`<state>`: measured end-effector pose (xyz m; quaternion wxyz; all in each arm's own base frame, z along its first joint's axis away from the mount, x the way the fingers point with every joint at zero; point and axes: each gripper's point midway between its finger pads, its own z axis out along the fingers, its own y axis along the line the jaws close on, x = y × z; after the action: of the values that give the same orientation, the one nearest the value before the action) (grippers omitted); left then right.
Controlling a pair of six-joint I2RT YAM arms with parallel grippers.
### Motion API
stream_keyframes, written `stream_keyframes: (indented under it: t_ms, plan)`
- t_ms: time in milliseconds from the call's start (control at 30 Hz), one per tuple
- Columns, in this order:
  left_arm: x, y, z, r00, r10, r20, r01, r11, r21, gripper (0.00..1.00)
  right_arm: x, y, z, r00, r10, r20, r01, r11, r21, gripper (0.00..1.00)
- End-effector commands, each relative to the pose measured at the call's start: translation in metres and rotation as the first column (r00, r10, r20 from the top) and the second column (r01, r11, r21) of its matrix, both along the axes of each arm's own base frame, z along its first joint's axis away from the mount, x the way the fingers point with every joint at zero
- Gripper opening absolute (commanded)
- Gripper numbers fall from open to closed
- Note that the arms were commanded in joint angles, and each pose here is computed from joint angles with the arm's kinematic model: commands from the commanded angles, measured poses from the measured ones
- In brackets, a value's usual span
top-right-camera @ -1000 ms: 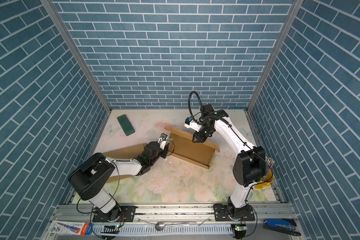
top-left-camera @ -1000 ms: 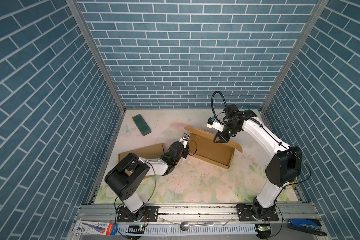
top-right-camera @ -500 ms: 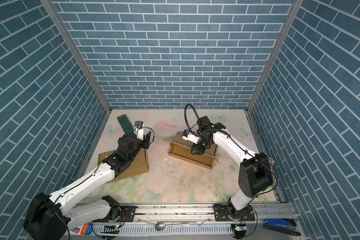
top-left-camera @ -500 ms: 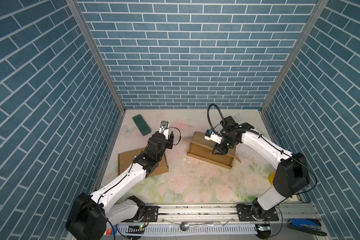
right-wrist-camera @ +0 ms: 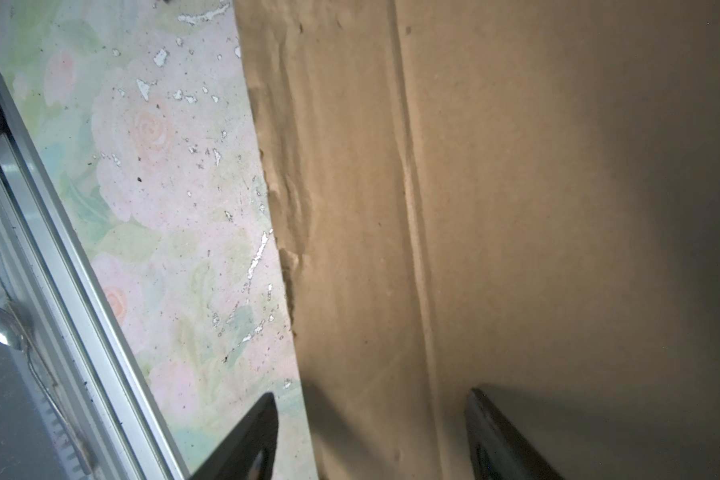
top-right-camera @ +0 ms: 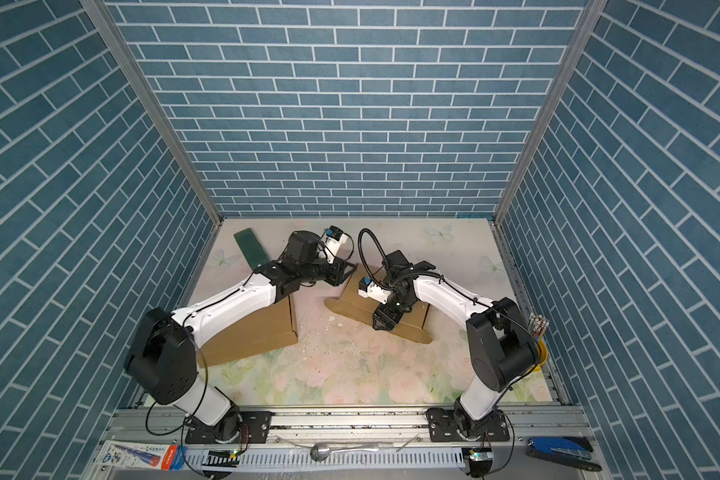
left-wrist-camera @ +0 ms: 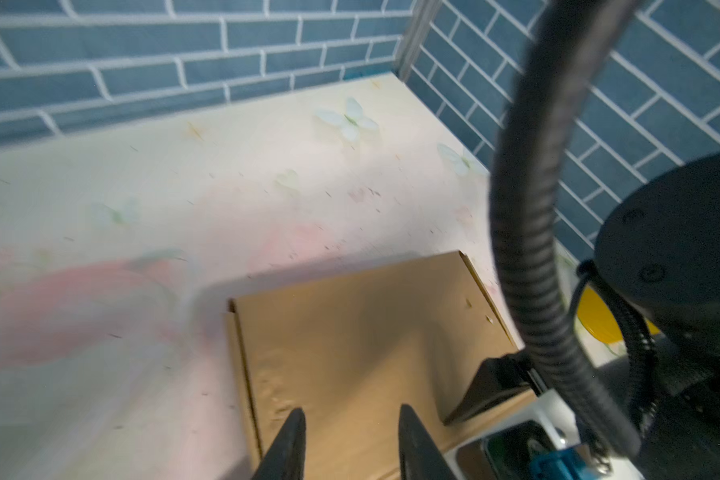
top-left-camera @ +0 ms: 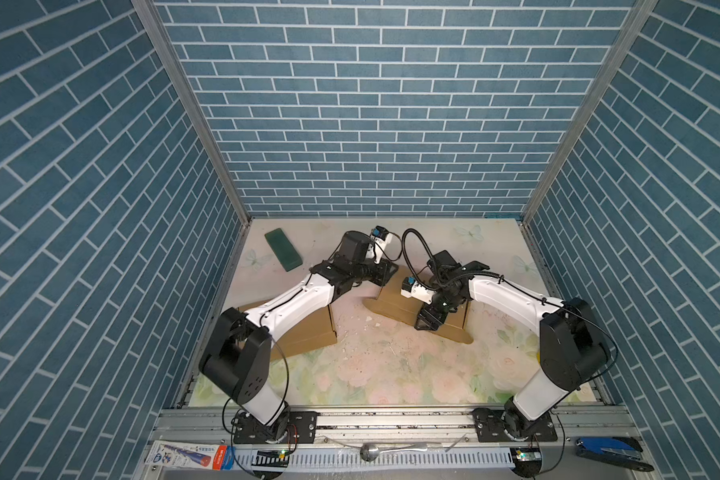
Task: Fold the paper box
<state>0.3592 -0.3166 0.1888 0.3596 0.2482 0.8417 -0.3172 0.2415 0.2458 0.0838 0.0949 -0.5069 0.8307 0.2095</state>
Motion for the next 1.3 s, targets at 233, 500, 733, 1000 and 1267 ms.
stream_keyframes:
  t_ms: [233,500,733,1000,1267]
  plan:
    - [-0.025,0.0,-0.083,0.976,-0.004,-0.219,0.004,1.0,0.001,0.38,-0.003,0.004,-0.009,0.989,-0.141,-0.035,0.143,0.986,0.08,0.71]
    - [-0.002,0.016,-0.045,0.991,0.048,-0.129,-0.049,0.999,-0.006,0.49,0.042,-0.051,0.057,0.853,-0.517,0.072,0.487,0.837,0.249,0.71]
    - [0.039,0.046,-0.036,0.98,0.16,-0.119,-0.156,0.987,0.04,0.63,0.053,-0.152,0.045,0.408,-0.913,-0.02,0.905,0.402,0.138,0.24]
    - [0.04,0.025,-0.088,0.961,0.07,-0.269,-0.061,0.997,0.043,0.75,0.042,-0.163,0.025,0.285,-0.915,-0.286,0.955,0.245,0.167,0.46]
    - [0.043,0.016,-0.125,0.929,0.034,-0.369,-0.025,0.999,0.031,0.69,0.034,-0.159,-0.002,0.252,-0.85,-0.462,0.967,0.206,0.149,0.8]
